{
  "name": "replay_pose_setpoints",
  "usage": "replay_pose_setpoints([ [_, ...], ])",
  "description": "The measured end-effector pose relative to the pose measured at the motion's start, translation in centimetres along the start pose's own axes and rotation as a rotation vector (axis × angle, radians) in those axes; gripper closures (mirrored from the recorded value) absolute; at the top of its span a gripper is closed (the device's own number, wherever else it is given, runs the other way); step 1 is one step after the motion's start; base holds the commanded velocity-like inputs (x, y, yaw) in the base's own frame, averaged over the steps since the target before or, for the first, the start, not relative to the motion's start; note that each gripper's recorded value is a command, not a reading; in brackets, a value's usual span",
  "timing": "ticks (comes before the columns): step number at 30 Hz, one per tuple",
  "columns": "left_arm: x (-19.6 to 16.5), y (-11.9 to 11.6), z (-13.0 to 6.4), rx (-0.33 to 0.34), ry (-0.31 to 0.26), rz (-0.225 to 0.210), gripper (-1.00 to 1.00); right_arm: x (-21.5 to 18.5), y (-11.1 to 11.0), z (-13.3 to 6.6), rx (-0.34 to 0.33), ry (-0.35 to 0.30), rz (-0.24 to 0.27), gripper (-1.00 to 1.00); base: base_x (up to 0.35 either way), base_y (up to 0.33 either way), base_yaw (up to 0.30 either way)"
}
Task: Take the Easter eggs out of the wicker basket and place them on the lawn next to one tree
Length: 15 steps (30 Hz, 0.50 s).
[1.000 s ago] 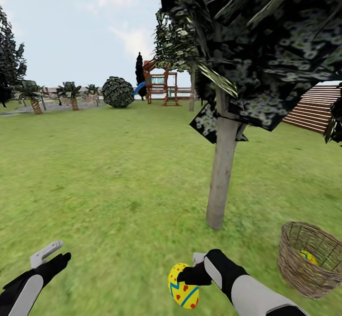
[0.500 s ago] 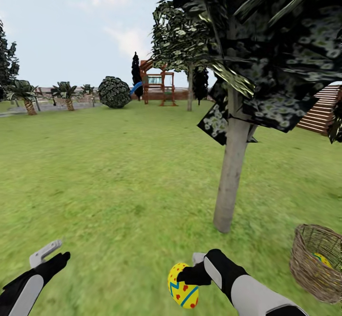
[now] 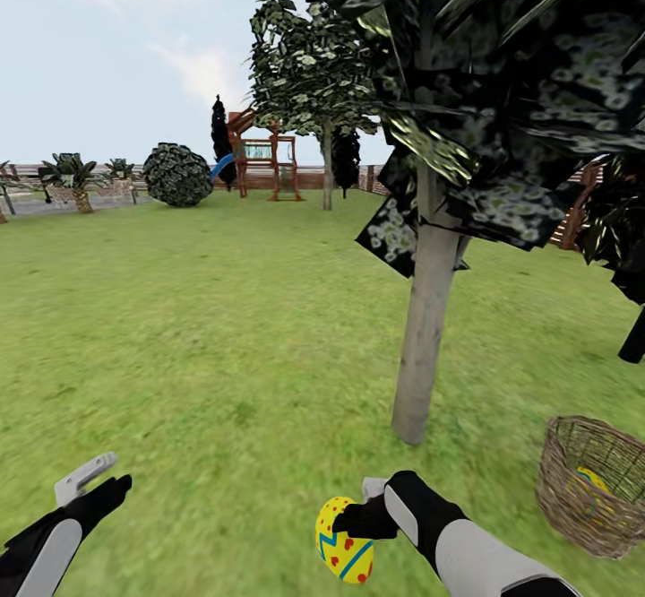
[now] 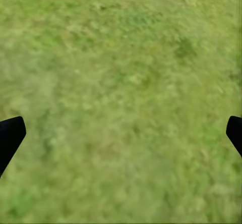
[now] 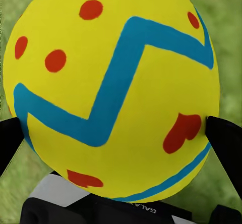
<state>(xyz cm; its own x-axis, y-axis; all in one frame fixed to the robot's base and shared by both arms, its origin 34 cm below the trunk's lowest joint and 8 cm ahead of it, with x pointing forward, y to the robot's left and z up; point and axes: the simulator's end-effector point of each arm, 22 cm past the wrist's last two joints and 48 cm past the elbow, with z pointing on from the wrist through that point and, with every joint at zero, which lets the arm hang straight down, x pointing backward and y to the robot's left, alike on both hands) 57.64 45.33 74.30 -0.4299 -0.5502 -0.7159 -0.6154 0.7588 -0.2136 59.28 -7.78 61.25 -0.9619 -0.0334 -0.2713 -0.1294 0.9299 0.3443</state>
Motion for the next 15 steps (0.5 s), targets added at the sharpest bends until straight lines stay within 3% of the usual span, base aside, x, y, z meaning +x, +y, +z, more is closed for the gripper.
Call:
replay_pose_setpoints([
  [4, 0.0, 0.0, 0.0, 0.0, 0.0, 0.0, -1.0, 0.0, 0.1, 0.0, -0.003, 0.0, -0.001, 1.0, 0.227, 0.164, -0.01],
  [15, -2.9, -1.1, -1.0, 0.027, -0.07, -0.002, -1.0, -2.6, 0.8, -0.9, -0.011, -0.038, -0.008, 1.0, 0.0, 0.0, 0.0],
])
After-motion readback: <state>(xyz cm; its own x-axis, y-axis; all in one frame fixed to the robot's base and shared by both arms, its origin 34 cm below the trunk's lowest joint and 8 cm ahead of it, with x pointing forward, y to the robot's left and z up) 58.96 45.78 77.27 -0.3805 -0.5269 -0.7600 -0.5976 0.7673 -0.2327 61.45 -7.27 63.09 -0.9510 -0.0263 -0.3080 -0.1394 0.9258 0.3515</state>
